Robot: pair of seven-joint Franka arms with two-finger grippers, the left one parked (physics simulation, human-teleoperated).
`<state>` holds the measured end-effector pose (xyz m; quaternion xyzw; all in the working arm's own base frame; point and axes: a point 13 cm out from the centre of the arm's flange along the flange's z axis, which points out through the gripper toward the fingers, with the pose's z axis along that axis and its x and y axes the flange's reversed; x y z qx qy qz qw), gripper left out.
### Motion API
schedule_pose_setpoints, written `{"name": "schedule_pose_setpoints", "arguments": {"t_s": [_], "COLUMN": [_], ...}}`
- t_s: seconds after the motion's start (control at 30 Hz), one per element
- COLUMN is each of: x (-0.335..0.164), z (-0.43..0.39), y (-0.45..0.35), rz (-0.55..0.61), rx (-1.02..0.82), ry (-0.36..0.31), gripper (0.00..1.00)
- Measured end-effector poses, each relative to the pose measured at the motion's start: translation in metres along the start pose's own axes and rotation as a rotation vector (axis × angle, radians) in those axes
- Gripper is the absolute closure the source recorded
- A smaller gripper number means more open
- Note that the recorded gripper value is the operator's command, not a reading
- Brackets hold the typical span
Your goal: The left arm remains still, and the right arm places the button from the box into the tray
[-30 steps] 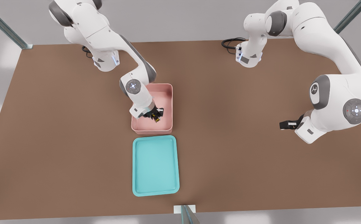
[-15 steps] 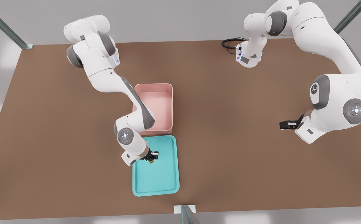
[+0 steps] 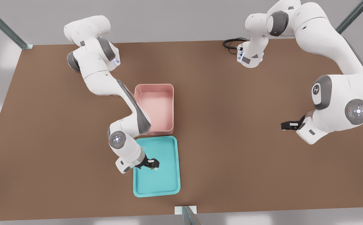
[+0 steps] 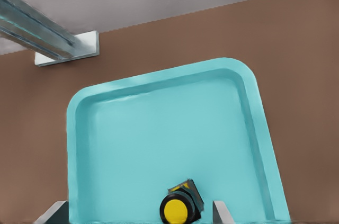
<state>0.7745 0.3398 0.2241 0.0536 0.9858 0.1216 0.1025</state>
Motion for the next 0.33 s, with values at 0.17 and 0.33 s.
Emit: {"name": "schedule_pose_setpoints", "arguments": {"t_s": [0.17, 0.33], "x": [-0.006, 0.033], "z": [-0.253, -0.341], "y": [-0.105, -0.23], "rz": [-0.004, 0.053], "rx": [0.156, 0.288], "ry": [-0.015, 0.077], "gripper": [0.0, 0.0]}}
